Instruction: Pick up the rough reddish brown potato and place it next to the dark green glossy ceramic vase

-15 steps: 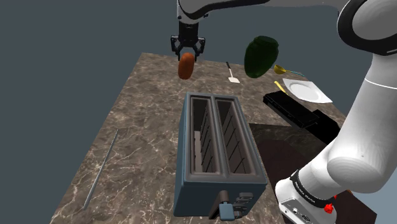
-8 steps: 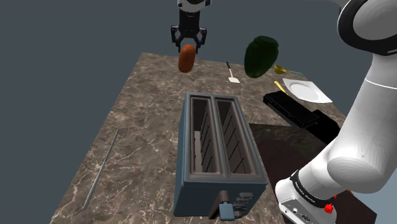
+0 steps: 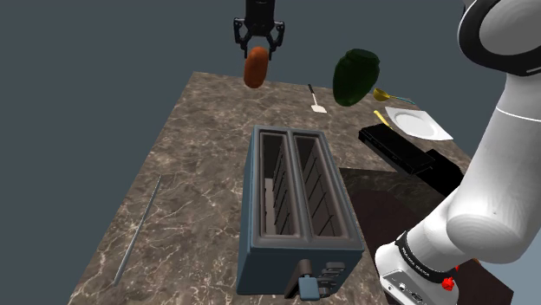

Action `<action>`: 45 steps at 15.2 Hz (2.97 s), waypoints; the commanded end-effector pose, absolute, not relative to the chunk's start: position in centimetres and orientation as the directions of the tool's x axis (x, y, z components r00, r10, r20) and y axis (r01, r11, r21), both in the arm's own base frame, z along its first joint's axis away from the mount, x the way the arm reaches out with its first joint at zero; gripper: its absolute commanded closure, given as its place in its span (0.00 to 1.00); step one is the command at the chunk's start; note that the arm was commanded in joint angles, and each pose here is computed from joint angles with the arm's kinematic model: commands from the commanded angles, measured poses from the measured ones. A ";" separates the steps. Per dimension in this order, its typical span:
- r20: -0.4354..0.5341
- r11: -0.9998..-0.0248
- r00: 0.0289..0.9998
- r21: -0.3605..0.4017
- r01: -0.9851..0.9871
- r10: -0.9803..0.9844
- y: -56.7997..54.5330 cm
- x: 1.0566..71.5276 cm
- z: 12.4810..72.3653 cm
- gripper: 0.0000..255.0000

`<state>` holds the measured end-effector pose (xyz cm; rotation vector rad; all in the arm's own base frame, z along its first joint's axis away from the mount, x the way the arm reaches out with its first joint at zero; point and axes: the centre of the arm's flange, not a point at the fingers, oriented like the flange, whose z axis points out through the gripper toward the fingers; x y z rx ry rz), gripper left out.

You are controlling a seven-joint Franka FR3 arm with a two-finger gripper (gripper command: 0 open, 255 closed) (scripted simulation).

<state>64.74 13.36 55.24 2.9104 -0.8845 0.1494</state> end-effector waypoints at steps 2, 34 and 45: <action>0.121 -0.827 0.827 0.064 -0.558 -0.549 13.4 64.7 56.8 1.00; 0.121 -0.827 0.827 0.064 -0.558 -0.549 -5.2 54.8 65.3 1.00; 0.121 -0.827 0.827 0.064 -0.558 -0.549 -18.0 47.9 65.3 1.00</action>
